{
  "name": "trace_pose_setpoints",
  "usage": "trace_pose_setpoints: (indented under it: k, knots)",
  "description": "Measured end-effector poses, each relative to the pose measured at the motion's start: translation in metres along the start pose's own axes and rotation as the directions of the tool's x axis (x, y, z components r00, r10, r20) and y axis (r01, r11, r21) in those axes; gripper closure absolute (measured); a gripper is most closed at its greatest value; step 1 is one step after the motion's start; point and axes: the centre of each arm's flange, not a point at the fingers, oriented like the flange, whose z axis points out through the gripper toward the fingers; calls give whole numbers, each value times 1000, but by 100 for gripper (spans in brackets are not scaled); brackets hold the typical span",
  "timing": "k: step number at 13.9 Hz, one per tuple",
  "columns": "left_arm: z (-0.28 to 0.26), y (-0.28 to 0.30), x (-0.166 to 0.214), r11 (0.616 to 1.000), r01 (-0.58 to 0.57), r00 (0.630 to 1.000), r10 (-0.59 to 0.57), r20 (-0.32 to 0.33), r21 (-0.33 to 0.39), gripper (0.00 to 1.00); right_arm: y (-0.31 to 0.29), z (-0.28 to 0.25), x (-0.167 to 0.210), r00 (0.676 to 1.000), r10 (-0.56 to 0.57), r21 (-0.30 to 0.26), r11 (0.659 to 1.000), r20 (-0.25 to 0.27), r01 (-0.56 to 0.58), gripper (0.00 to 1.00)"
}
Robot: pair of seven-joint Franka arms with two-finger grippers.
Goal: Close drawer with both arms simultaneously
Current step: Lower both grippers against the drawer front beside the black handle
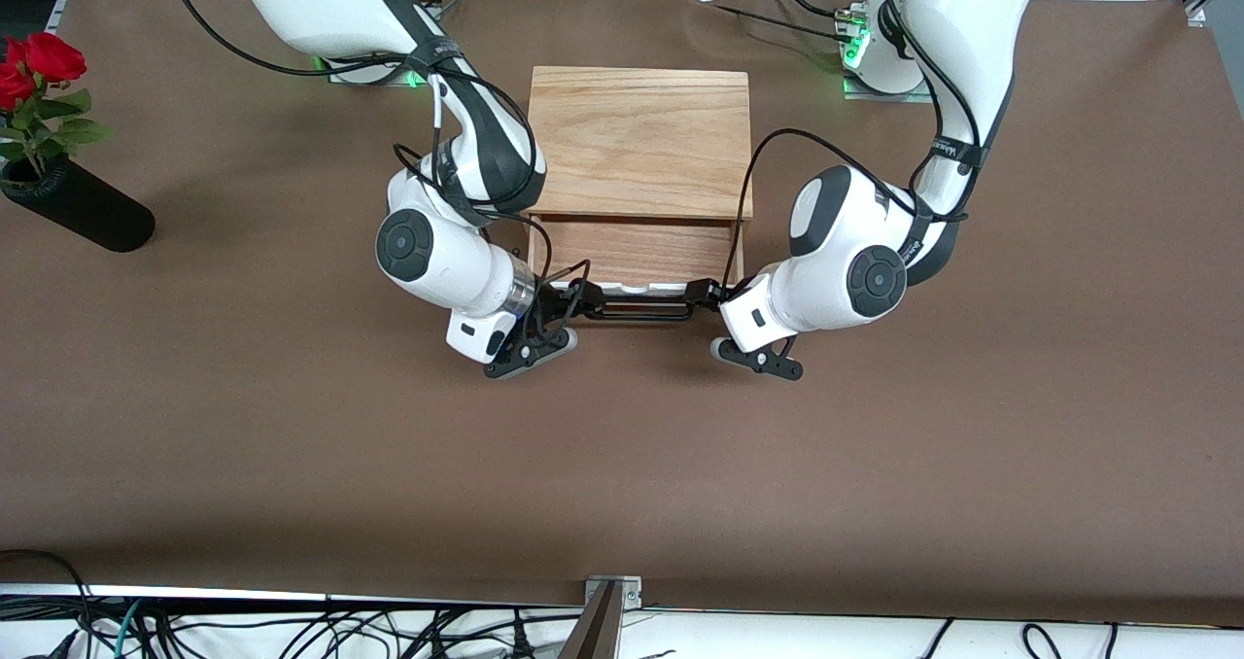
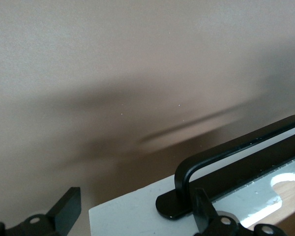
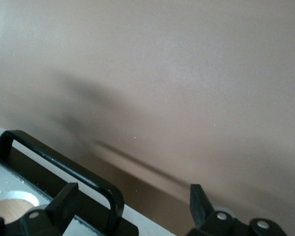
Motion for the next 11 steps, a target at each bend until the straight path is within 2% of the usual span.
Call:
trace_pose_setpoints:
  k: [7,11]
  knots:
    - [1,-1,0,1000,6,1000,-6,5,-2,0,3,6,-8,997,15,12,1000,81,-16,0]
    - [3,1,-1,1000,5,1000,-5,11,-3,0,5,7,-10,994,26,23,999,103,-29,0]
